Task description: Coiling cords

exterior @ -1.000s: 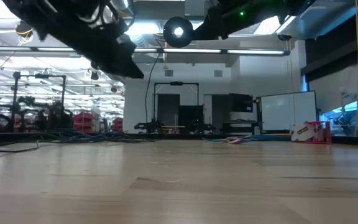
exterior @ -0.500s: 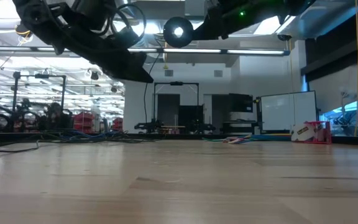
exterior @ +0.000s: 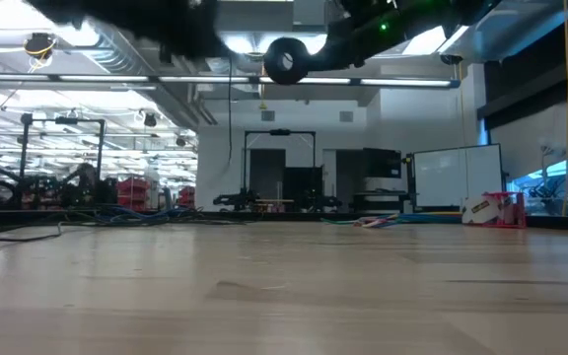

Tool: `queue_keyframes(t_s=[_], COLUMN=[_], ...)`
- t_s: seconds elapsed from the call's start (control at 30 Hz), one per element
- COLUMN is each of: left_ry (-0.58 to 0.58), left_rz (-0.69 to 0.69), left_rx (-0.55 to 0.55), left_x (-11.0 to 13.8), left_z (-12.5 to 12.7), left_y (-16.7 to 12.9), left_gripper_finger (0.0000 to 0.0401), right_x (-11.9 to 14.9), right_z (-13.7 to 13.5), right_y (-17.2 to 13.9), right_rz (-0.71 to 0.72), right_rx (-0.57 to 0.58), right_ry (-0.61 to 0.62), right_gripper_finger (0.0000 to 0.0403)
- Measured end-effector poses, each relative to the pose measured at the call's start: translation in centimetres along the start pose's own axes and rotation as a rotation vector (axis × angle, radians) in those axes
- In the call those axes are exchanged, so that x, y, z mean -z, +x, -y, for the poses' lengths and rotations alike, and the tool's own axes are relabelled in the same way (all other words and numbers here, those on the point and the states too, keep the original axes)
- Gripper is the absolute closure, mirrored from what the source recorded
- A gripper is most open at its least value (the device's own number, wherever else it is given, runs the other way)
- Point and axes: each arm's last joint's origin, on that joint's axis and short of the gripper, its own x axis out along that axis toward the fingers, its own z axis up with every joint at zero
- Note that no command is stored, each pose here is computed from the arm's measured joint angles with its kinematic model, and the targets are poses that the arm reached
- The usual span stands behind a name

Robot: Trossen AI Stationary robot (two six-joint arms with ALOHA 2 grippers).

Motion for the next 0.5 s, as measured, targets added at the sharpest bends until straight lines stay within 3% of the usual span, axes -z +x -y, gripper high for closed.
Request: queue_keyframes(t_s=[0.23,0.5], left_ry=[0.016,0.085], left_rz=[0.069,0.055], left_rx=[0.104,0.160], left_x=[-4.4,-6.2], left_z=[1.9,5.8], left_y=[-1.3,0.8], left_gripper_finger=[0.0398,0.0399], right_x=[0.0,0.0], right_z=[0.1,0.1], right_y=[0.0,0.0], right_rz=[-0.011,-0.008], right_rx=[0.041,0.045], right_ry=[0.002,0.006], right_gripper_finger=[0.0401,0.0401])
